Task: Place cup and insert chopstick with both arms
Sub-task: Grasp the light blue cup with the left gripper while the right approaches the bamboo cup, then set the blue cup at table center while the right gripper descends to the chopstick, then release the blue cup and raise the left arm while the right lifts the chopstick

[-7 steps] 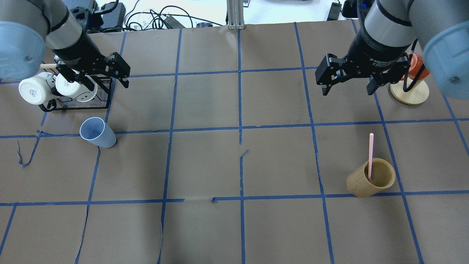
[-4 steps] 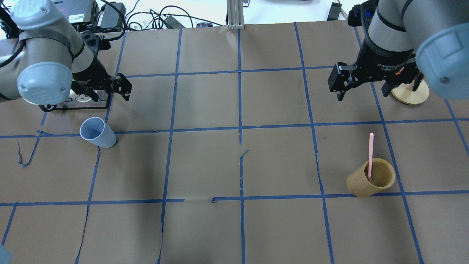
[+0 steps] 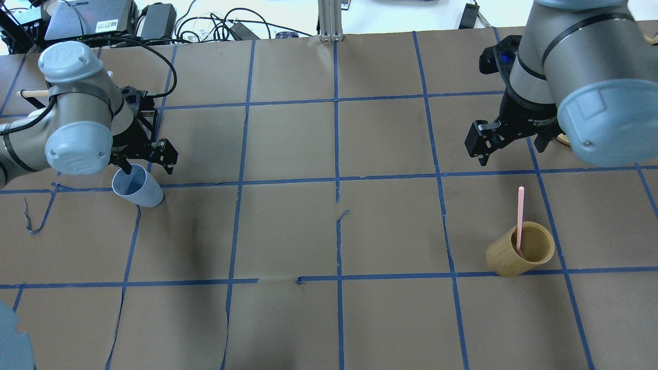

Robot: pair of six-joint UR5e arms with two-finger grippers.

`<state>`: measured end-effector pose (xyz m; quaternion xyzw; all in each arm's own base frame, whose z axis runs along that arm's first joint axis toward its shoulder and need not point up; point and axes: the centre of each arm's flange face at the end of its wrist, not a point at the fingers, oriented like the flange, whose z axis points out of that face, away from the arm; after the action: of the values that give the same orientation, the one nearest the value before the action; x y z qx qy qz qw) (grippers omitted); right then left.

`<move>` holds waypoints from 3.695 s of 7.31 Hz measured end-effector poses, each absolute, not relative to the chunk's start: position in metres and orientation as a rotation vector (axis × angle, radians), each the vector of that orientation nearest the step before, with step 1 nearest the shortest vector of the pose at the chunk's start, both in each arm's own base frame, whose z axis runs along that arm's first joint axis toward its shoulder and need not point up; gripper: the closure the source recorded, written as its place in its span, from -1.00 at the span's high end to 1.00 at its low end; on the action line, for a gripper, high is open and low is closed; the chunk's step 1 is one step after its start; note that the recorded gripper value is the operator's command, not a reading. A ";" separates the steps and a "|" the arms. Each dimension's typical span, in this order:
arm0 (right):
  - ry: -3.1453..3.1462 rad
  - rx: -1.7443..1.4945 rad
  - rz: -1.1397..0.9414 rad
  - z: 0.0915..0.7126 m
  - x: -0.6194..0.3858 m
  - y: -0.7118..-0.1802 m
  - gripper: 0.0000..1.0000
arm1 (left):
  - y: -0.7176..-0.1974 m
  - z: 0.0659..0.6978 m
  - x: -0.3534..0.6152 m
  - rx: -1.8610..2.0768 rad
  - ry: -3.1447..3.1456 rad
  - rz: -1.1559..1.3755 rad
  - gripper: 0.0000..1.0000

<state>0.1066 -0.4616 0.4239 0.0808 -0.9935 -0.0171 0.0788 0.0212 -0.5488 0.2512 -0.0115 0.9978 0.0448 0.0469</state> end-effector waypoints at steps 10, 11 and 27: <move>-2.999 0.626 -0.008 0.411 0.051 -0.472 0.99 | -0.614 0.294 -0.057 -0.270 3.112 -0.158 -1.00; -2.991 0.651 -0.003 0.404 0.041 -0.470 0.98 | -0.622 0.296 -0.107 -0.404 3.121 -0.181 -1.00; -3.036 0.681 -0.064 0.354 0.048 -0.415 -0.86 | -0.659 0.282 -0.371 -0.915 3.163 -0.253 1.00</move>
<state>0.0477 -0.4151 0.3540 0.2189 -0.9754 -0.0205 0.0148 -0.3711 -0.6586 0.2819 -0.2762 0.9547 -0.0764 -0.0804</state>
